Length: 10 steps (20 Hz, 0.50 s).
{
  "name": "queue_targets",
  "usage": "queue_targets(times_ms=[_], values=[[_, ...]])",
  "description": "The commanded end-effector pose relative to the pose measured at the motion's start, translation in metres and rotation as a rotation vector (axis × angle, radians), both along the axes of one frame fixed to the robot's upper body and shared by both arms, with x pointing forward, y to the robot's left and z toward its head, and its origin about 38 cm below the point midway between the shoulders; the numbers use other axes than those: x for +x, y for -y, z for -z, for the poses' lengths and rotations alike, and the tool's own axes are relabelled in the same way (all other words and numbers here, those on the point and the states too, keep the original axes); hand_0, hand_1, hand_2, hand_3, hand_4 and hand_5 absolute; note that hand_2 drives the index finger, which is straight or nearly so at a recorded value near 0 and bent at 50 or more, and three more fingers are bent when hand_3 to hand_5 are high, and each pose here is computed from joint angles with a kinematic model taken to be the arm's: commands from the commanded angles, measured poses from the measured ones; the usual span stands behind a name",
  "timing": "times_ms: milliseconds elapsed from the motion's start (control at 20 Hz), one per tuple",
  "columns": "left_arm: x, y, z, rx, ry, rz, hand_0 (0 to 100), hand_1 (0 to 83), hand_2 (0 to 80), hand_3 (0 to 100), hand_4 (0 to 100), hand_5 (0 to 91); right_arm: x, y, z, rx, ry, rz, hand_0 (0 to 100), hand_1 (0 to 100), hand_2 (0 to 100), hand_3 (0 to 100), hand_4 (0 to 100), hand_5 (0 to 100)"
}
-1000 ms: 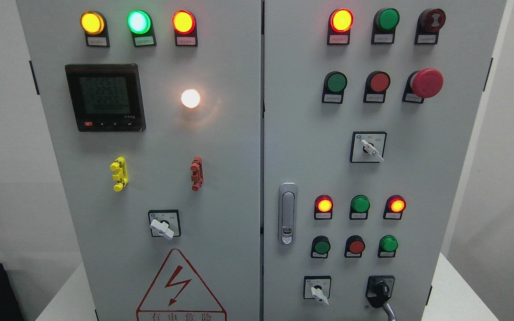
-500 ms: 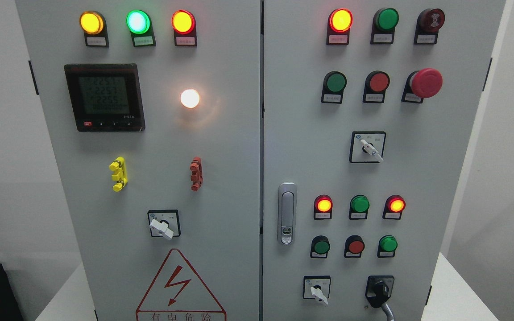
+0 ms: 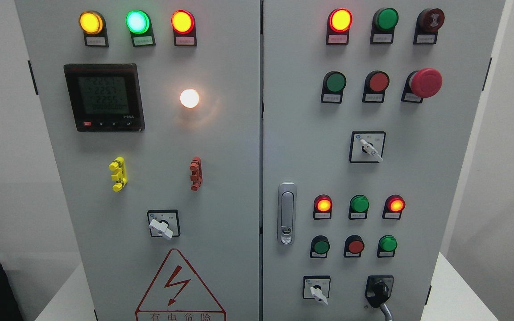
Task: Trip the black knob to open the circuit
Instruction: 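Grip the black rotary knob with the right hand and twist it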
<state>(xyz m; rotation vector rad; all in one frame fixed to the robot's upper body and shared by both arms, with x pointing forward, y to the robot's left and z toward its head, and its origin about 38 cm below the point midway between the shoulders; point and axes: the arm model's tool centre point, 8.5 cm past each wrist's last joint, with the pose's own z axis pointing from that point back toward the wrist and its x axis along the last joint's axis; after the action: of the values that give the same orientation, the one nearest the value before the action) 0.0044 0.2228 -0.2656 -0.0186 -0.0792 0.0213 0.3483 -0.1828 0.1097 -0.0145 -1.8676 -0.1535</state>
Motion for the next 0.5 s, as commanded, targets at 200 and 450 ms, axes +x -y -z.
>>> queue_targets(times_ms=[200,450], values=[[0.0028,-0.0001,0.0,0.0,0.006,-0.003,12,38.9,0.0,0,0,0.0,0.0036,-0.0152,-0.018,-0.003,0.063,-0.058,89,83,0,100,100,91],[0.0026,-0.0001,0.0,0.0,0.004,-0.003,12,38.9,0.0,0,0,0.0,0.0044,-0.0186,-0.0192,-0.003,0.066,-0.067,90,83,0,100,100,91]])
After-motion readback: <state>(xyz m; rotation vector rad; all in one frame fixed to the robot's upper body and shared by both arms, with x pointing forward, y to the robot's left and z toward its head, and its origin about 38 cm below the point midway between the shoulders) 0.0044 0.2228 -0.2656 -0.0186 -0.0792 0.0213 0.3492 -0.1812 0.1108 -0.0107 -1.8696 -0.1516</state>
